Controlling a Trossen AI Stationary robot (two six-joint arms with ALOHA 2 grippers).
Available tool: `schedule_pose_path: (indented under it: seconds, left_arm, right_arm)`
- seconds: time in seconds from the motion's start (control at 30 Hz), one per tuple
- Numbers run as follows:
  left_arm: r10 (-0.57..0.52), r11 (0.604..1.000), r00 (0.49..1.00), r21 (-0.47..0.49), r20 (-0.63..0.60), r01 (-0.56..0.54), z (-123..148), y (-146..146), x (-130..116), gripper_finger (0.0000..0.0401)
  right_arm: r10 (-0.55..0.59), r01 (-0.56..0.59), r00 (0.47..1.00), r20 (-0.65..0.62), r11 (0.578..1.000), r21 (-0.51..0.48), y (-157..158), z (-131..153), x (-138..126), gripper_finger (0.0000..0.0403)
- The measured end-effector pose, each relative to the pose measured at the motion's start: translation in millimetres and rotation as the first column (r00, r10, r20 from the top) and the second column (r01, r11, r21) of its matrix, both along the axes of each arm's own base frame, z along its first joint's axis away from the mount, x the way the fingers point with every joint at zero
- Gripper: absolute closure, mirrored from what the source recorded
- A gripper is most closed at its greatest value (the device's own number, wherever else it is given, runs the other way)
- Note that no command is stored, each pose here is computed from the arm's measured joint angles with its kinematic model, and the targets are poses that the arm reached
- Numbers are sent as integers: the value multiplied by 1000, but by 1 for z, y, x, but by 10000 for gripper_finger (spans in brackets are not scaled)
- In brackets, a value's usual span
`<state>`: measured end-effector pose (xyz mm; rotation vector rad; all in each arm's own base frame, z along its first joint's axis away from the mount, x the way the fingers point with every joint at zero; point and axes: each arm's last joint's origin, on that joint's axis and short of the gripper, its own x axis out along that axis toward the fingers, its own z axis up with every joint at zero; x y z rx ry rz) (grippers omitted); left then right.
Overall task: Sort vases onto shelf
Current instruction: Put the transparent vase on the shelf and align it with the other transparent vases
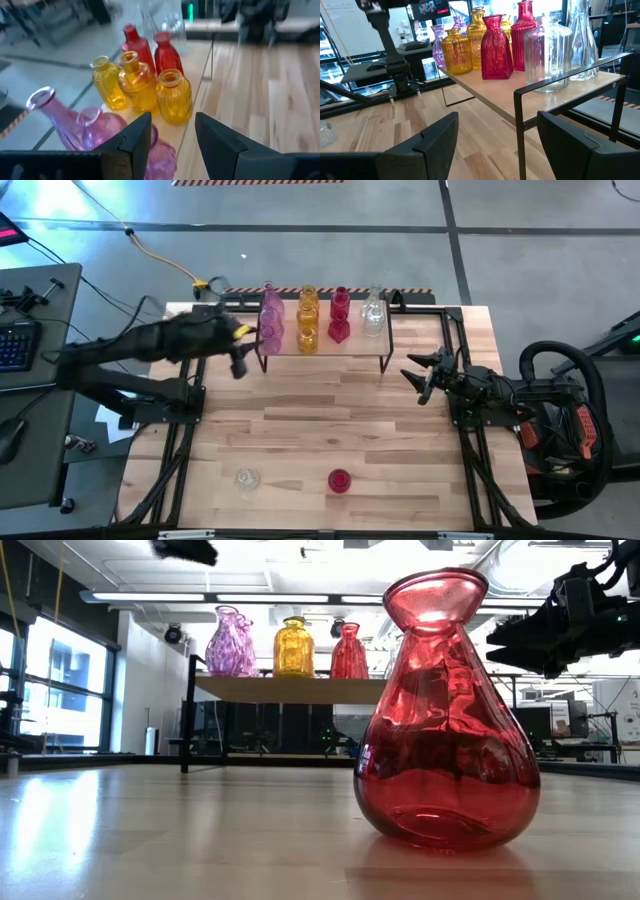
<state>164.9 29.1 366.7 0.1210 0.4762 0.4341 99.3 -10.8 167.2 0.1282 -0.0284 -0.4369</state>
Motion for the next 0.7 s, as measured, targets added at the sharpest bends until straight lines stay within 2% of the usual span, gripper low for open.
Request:
schedule_pose_path:
  seconds: [0.13,0.33,0.5,0.7]
  left_arm:
    - [-17,1000,981,16,194,14,-36,-6,-32,256]
    - [-73,993,907,119,414,25,-90,-12,-53,256]
    - [-102,989,880,143,463,40,-127,-14,-59,256]
    - [-141,986,861,149,489,77,-152,-16,-65,256]
  right_arm:
    - [0,0,1000,0,1000,0,0,0,0,148]
    - [0,0,1000,1,1000,0,0,0,0,148]
    - [0,0,1000,0,1000,0,0,0,0,148]
    - [0,0,1000,1,1000,0,0,0,0,148]
